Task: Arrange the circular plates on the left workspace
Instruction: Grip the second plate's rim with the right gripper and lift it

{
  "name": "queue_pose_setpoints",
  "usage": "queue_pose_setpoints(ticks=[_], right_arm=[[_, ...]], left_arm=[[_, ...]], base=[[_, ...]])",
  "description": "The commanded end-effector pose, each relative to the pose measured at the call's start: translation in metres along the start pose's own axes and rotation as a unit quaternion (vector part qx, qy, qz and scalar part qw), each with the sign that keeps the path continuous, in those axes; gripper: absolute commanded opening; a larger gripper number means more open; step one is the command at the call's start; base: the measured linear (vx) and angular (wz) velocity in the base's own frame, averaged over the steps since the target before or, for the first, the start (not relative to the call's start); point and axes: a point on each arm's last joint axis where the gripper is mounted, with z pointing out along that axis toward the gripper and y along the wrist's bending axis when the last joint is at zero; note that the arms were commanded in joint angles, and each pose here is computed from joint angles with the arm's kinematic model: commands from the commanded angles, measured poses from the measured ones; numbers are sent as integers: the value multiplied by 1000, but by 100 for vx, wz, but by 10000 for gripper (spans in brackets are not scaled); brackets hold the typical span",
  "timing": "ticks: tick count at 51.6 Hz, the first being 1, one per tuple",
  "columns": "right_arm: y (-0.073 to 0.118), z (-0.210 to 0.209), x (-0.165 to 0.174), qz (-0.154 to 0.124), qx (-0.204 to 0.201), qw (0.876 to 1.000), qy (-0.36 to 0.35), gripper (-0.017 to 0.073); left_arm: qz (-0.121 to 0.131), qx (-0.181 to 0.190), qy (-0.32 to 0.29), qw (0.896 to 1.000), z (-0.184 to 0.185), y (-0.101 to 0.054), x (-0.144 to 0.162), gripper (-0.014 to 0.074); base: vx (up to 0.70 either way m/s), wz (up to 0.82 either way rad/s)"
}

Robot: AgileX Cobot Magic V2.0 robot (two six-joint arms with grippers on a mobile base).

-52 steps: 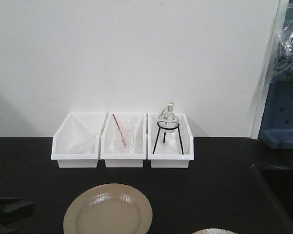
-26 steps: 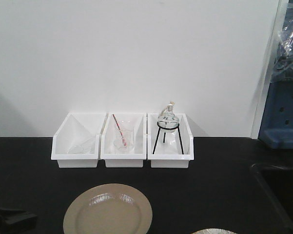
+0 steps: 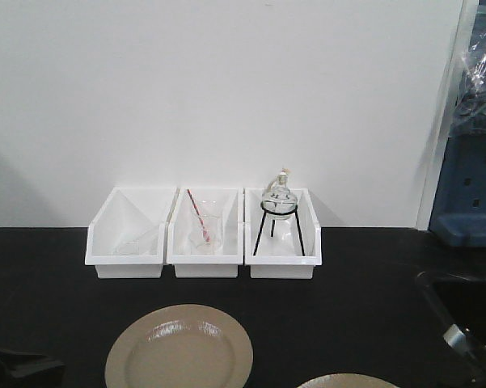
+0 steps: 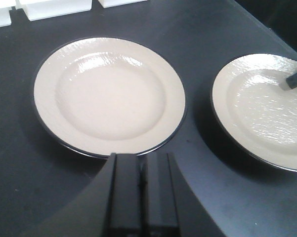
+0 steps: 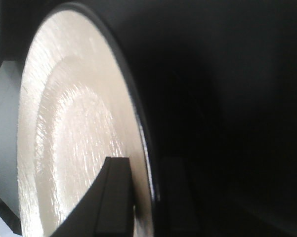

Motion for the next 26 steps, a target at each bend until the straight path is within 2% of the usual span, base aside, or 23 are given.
queue_pose_setpoints(ticks=[1, 8, 18, 23, 26], right_arm=[[16, -17, -6, -30, -1, 999, -28, -11], [33, -33, -8, -41, -13, 998, -40, -9], [72, -70, -23, -57, -36, 995, -80, -8], [89, -86, -33, -50, -54, 990, -117, -8], [100, -93, -42, -41, -85, 985, -147, -8]], left_arm=[[-10, 1, -34, 999, -7, -4, -12, -1], [-10, 0, -35, 999, -7, -4, -12, -1], [-10, 0, -35, 999, -7, -4, -12, -1], [-10, 0, -35, 999, -7, -4, -12, -1], [-10, 0, -35, 999, -7, -4, -12, -1]], base=[[0, 0], [0, 0], [0, 0], [0, 0], [0, 0]])
